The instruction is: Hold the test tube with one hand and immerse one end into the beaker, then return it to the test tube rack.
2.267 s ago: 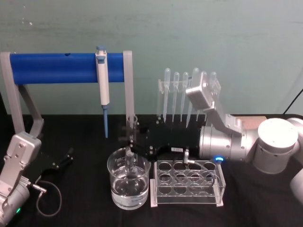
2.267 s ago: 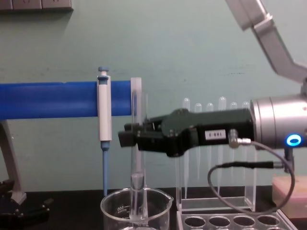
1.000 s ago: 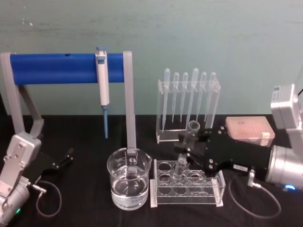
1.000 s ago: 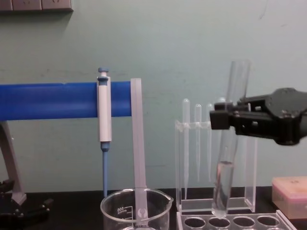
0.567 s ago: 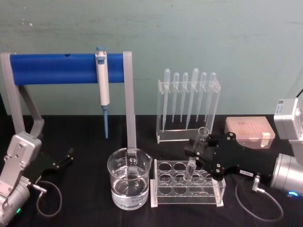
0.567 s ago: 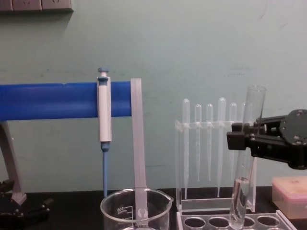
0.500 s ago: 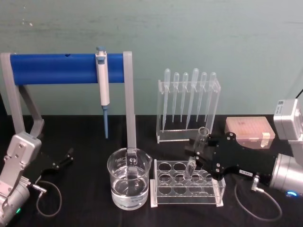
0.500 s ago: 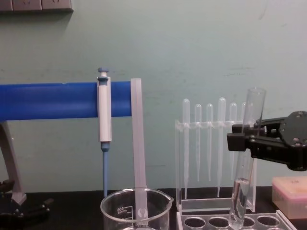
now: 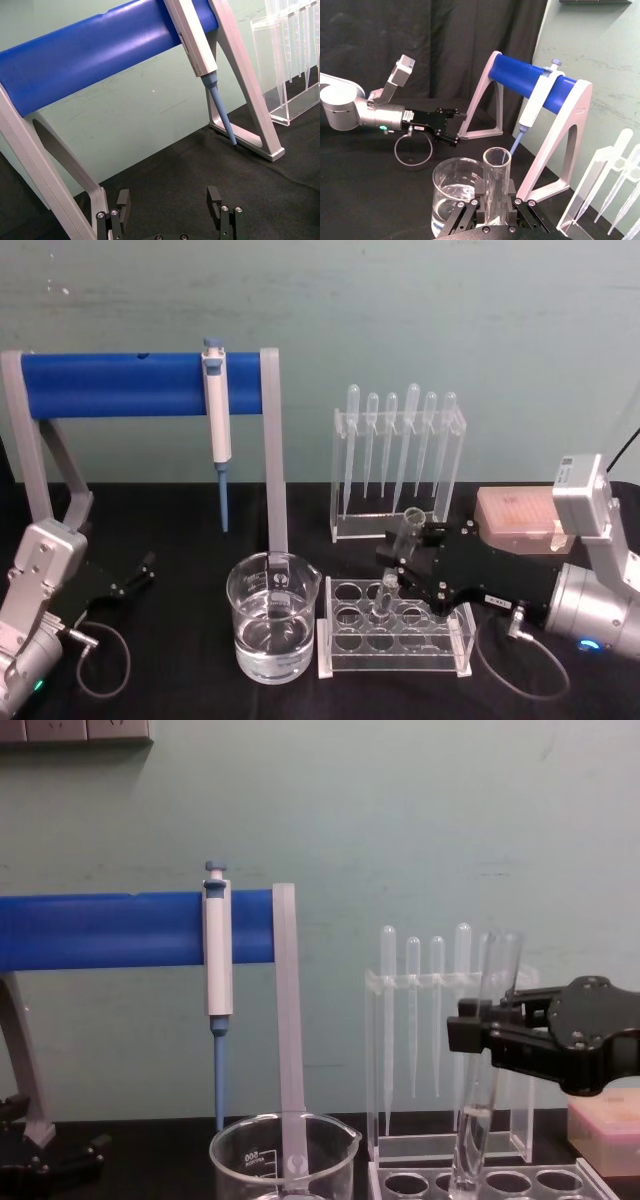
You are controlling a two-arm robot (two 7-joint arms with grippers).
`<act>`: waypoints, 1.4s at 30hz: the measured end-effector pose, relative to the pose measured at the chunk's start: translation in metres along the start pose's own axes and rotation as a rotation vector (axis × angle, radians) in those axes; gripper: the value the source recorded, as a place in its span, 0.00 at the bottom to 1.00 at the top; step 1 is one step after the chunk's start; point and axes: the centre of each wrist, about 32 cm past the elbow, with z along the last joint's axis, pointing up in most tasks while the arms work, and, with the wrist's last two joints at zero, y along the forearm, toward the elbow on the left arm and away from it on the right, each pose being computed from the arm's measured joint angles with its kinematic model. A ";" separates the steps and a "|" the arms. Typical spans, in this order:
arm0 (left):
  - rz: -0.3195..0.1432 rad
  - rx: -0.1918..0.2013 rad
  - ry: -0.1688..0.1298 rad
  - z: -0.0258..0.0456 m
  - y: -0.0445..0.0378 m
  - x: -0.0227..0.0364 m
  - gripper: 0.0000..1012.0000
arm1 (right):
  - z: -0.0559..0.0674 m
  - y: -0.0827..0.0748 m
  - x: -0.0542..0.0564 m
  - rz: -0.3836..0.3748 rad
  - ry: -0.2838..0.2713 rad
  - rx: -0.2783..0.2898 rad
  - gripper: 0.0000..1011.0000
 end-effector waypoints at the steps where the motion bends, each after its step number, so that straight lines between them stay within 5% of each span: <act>1: 0.000 0.000 0.000 0.0000 0.0000 0.0000 0.99 | -0.002 0.001 0.001 0.000 0.002 0.000 0.22; 42: 0.000 0.000 0.000 0.0000 0.0000 0.0000 0.99 | -0.040 0.004 -0.013 -0.024 0.066 -0.024 0.22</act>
